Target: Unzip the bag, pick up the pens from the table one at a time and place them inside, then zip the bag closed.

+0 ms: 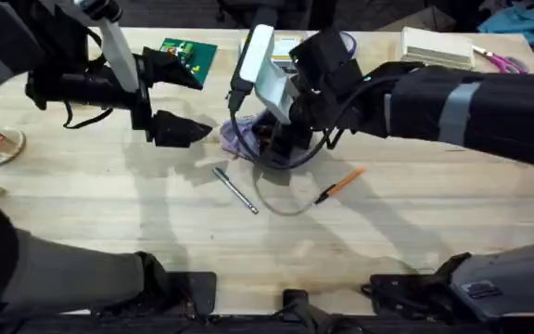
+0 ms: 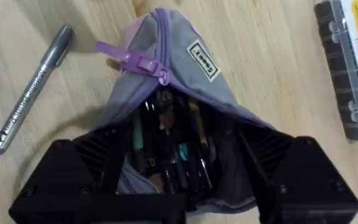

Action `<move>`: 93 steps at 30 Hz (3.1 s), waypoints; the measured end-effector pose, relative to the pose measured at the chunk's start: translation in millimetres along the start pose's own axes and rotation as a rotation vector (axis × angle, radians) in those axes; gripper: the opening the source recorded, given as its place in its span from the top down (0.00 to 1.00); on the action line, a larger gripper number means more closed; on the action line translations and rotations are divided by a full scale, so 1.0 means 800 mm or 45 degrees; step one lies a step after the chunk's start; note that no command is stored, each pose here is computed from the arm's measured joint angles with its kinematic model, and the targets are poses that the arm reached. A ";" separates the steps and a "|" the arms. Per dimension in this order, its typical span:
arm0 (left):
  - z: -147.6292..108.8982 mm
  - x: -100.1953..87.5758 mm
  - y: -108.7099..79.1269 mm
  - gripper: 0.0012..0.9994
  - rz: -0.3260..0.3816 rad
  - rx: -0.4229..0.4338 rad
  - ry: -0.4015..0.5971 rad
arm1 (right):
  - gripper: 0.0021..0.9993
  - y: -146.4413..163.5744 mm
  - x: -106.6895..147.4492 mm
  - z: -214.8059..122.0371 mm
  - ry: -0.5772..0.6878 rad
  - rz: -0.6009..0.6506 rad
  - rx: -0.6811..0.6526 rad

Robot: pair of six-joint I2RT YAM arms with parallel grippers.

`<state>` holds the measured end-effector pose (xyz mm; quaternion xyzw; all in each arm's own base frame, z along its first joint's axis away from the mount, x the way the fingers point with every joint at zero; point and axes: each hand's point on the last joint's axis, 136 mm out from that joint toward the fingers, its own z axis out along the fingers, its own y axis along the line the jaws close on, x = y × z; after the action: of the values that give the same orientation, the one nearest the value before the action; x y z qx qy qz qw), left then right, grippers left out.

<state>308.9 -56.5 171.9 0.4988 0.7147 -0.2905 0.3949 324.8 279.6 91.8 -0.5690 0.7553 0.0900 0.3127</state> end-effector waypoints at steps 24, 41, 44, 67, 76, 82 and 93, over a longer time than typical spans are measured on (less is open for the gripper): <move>0.000 0.000 0.003 0.01 0.017 -0.011 -0.001 | 0.00 -0.020 -0.052 -0.106 -0.206 0.150 0.158; 0.000 0.000 0.003 0.01 0.017 -0.011 -0.001 | 0.00 -0.040 0.023 -0.305 -0.341 1.189 0.650; 0.000 0.000 0.003 0.01 0.018 -0.011 -0.001 | 0.00 -0.030 0.051 -0.311 -0.288 1.364 0.687; 0.000 0.000 0.003 0.01 0.018 -0.011 -0.001 | 0.00 0.011 0.152 -0.277 0.094 2.135 0.905; 0.000 0.000 0.003 0.01 0.018 -0.011 -0.001 | 0.00 0.016 0.160 -0.221 0.285 2.245 0.927; 0.000 0.000 0.003 0.01 0.018 -0.011 -0.001 | 0.00 0.017 0.168 -0.196 0.370 2.268 0.969; 0.000 0.000 0.003 0.01 0.018 -0.011 -0.001 | 0.00 0.009 0.170 -0.153 0.407 2.287 0.994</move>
<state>311.5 -55.7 172.0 0.5021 0.7123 -0.2849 0.3993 251.4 112.4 108.3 0.3519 0.9161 -0.0394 0.1882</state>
